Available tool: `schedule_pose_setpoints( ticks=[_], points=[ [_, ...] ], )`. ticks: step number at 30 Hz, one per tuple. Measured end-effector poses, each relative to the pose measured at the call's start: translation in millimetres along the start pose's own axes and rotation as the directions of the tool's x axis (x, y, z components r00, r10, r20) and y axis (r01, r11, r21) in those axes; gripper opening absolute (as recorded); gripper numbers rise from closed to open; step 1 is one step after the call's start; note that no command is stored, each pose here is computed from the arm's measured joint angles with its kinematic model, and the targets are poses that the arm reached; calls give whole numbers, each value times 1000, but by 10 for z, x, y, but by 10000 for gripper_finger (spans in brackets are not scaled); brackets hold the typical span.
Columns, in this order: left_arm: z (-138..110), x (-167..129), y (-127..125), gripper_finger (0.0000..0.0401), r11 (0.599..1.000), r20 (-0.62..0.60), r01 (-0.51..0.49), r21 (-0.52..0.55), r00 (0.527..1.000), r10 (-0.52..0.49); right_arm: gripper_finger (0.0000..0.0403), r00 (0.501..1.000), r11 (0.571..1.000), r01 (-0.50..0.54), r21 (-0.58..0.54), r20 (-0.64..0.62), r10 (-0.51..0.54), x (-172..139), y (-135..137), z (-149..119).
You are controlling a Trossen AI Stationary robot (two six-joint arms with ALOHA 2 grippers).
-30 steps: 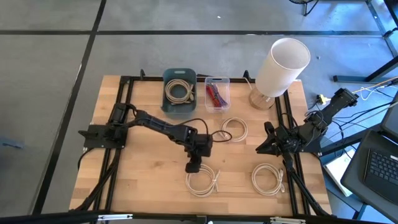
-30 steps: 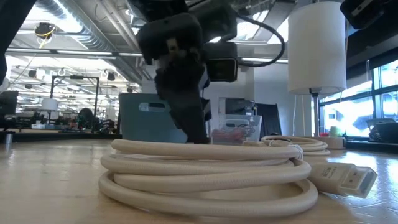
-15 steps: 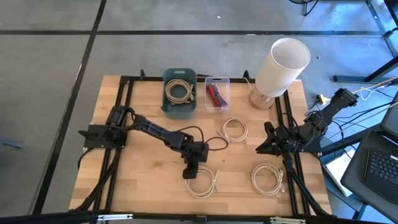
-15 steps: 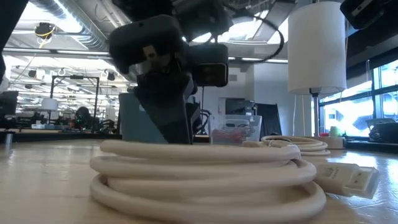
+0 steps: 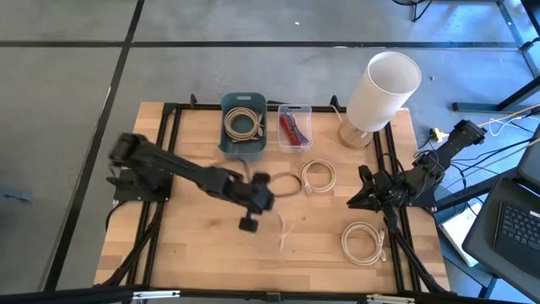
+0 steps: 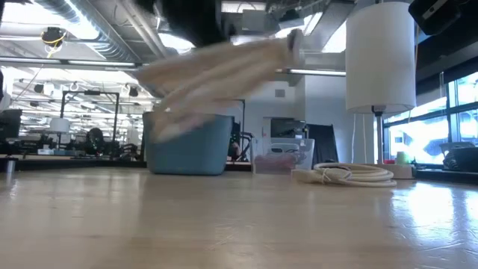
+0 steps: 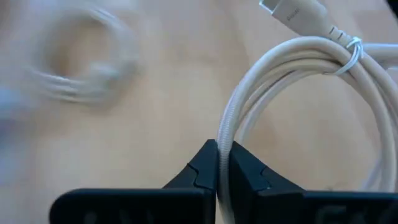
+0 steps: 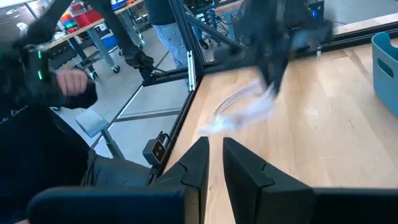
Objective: Pick & Place USB Port
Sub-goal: Put the white HDMI cable into the dark blue bin
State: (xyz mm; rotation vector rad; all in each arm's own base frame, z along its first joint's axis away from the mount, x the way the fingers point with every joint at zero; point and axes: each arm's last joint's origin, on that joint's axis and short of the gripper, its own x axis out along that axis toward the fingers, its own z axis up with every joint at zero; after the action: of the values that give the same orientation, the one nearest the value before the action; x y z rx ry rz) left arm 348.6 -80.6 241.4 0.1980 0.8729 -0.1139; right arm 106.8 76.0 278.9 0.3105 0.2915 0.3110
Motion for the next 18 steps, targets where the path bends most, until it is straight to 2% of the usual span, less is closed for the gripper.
schedule_pose_setpoints(
  ticks=[3, 7, 12, 18],
  points=[
    [106, -545, 130, 10, 985, 133, -169, 47, 978, 161, 51, 1000, 1000, -1, 0, 0, 1, 0, 1, 0],
    [136, -1143, 366, 10, 904, 250, -425, 40, 881, 403, 51, 1000, 1000, 0, 0, 0, 0, 0, 0, 0],
    [2, -1479, 939, 10, 793, 205, -608, -41, 771, 602, 51, 1000, 1000, 0, 0, 0, 0, 0, 1, 0],
    [-338, -1562, 1768, 10, 709, 38, -697, -104, 710, 703, 51, 1000, 1000, -1, 0, 0, 1, 0, 0, 0]
  ],
)
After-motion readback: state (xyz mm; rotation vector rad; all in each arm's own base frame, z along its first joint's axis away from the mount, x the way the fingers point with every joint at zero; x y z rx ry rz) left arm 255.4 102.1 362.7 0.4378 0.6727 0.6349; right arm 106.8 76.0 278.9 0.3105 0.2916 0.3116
